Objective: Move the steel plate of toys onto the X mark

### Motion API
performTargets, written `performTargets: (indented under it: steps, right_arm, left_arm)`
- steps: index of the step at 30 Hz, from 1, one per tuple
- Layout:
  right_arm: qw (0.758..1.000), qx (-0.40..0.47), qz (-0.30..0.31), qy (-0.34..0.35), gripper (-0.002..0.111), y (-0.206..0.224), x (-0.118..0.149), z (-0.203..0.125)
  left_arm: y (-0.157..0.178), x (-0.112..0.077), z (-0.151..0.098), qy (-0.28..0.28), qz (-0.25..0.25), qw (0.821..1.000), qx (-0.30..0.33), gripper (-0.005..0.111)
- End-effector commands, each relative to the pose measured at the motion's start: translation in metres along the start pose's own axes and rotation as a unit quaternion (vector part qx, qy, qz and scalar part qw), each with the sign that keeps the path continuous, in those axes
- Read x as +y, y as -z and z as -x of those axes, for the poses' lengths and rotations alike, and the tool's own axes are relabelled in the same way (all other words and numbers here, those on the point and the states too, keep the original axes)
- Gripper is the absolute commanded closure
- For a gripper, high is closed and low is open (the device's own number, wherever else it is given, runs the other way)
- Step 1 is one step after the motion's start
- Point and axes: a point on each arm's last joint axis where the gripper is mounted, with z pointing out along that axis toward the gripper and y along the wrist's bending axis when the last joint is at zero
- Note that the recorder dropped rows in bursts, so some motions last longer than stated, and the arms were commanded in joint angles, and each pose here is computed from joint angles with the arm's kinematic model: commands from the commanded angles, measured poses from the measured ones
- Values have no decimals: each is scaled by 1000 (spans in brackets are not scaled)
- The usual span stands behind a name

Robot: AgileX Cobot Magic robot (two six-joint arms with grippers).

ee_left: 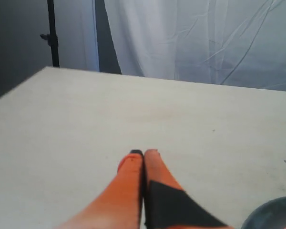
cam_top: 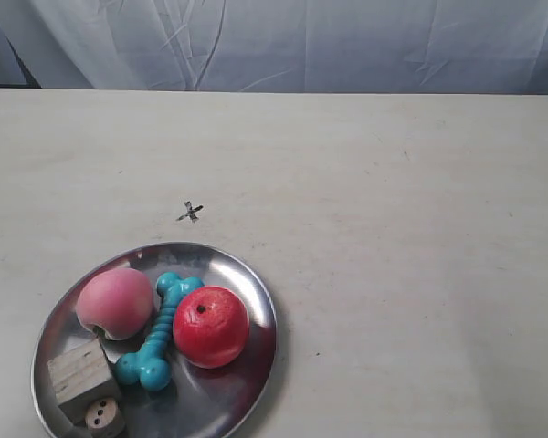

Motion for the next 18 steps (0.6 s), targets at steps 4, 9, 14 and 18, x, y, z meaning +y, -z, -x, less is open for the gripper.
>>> performTargets:
  steps: [4, 9, 14, 18]
  right_arm:
    - [999, 7, -7, -46, 108, 0, -2, -2]
    - [998, -39, 27, -46, 108, 1, 4, 7]
    - [997, -56, 46, 34, 108, 2, 13, 12]
    - [990, -63, 58, 114, 108, 2, 29, 21]
  left_arm:
    - [15, -22, 44, 19, -132, 958, -253, 107]
    - [28, -26, 59, -32, -144, 920, -363, 107]
    - [25, -4, 71, 193, -88, 924, -319, 107]
    - [23, -2, 82, 167, -57, 942, -284, 107]
